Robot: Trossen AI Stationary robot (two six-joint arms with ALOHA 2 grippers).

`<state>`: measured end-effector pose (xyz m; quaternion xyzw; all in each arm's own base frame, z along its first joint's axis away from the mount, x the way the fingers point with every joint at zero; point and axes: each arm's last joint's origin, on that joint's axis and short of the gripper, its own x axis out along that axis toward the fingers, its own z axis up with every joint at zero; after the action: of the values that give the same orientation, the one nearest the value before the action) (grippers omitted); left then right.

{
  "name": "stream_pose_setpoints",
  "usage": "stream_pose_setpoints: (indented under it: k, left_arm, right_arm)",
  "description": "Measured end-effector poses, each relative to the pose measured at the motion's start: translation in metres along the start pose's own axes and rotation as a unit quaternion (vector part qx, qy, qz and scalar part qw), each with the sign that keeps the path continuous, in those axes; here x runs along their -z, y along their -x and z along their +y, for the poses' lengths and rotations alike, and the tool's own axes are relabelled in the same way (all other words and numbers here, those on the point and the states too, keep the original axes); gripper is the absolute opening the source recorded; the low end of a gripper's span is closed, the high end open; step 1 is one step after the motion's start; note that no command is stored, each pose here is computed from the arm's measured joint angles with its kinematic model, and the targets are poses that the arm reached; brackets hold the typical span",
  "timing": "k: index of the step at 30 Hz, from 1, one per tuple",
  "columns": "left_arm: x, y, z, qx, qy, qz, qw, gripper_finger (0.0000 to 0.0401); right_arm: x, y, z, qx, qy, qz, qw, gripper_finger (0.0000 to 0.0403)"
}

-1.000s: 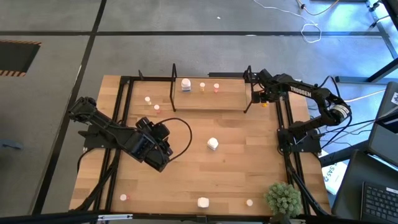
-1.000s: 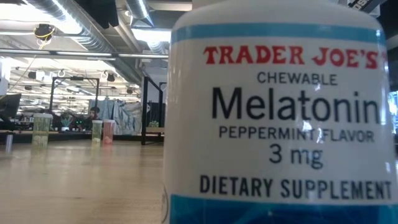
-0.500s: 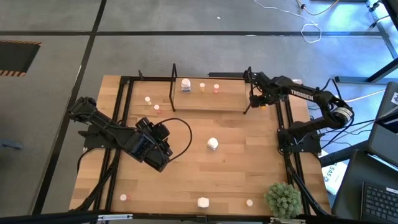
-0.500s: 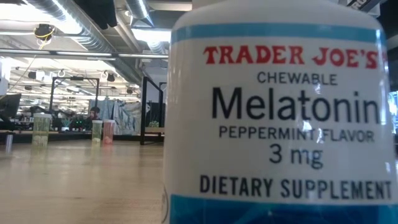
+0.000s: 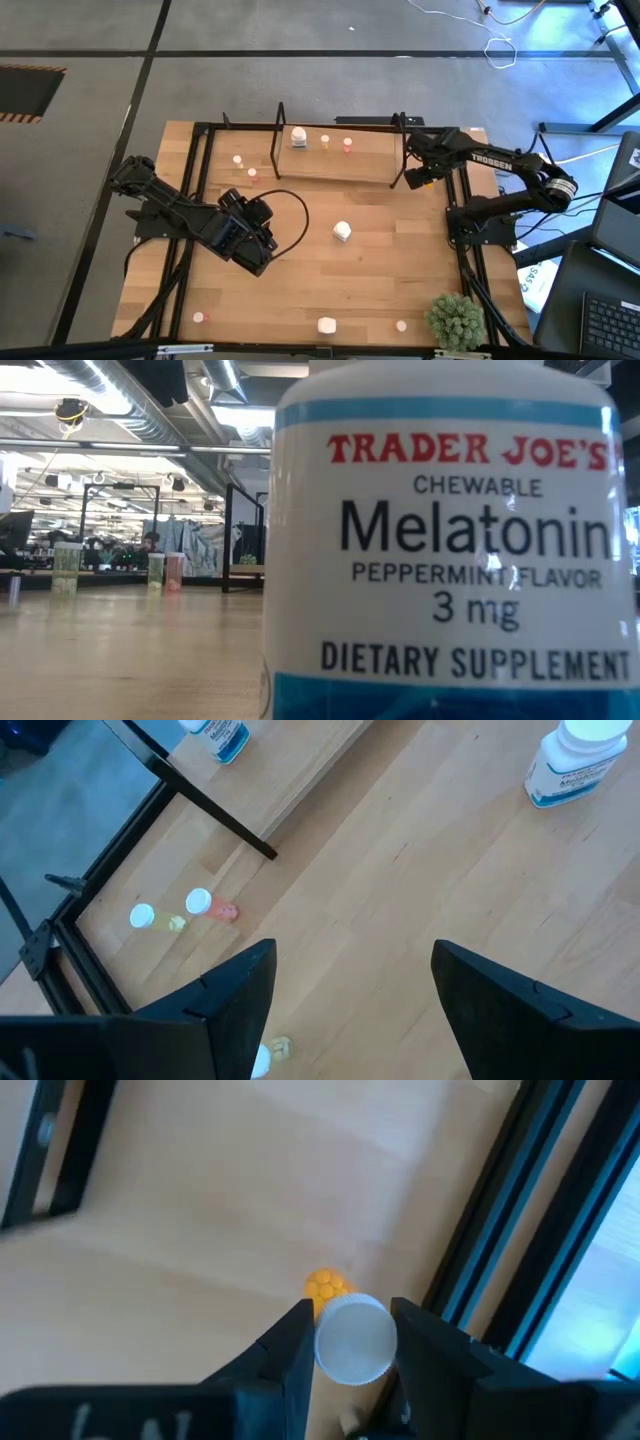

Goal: Pick and place medicine bottles onto shelf by color
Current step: Put the middle orange pill bottle on the shelf

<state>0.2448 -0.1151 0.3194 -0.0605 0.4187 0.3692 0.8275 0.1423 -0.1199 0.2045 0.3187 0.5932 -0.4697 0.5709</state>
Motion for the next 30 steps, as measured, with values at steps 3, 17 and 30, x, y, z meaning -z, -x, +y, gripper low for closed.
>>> stream_pose_setpoints:
  k: [3, 17, 30]
  left_arm:
    - [0.0, 0.0, 0.0, 0.0, 0.001, 0.0, 1.0, 0.0263]
    - [0.0, 0.0, 0.0, 0.004, 0.002, 0.009, 1.0, 0.0263]
    - [-0.003, -0.004, 0.002, 0.002, 0.022, 0.025, 0.999, 0.0263]
  right_arm:
    - [0.008, 0.006, 0.001, 0.001, -0.002, -0.002, 1.0, 0.0126]
    - [0.037, 0.036, -0.001, -0.035, 0.015, -0.084, 0.996, 0.0126]
    - [0.08, 0.063, 0.003, -0.177, 0.099, -0.112, 0.973, 0.0126]
